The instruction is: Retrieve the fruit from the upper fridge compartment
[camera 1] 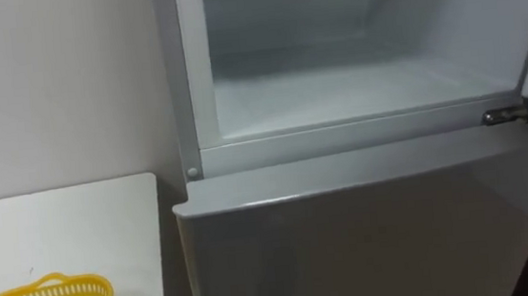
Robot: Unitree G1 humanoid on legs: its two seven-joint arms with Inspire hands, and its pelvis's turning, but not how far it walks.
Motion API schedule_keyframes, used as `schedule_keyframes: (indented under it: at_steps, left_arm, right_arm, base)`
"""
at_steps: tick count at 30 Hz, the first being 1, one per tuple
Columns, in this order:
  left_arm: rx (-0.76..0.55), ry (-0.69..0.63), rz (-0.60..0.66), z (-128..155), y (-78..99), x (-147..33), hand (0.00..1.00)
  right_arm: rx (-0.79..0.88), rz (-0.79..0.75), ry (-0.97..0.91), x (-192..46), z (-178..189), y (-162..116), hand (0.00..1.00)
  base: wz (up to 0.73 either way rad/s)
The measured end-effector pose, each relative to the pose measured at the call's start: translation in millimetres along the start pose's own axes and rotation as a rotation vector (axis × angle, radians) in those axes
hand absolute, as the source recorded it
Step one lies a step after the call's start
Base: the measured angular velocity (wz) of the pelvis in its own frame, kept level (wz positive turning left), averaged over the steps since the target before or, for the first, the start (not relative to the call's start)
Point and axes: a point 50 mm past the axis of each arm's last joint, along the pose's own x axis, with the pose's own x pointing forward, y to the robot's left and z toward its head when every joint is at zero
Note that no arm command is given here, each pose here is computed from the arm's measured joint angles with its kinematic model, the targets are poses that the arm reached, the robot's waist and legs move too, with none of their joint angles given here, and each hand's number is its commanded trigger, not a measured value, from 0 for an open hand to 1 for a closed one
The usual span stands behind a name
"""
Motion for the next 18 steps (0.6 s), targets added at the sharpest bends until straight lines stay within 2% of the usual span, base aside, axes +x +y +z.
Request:
schedule_keyframes:
  at_steps: [10,18]
  left_arm:
    - [0.019,0.022,-0.022,-3,-4.1,0.4,0.00]
    - [0.037,0.018,-0.068,3,-7.0,2.4,0.00]
  right_arm:
    - [0.084,0.214,0.015,-13,6,31,0.00]
    - [0.143,0.528,0.030,-32,10,61,0.00]
  base:
    - [0.05]
    - [0.13]
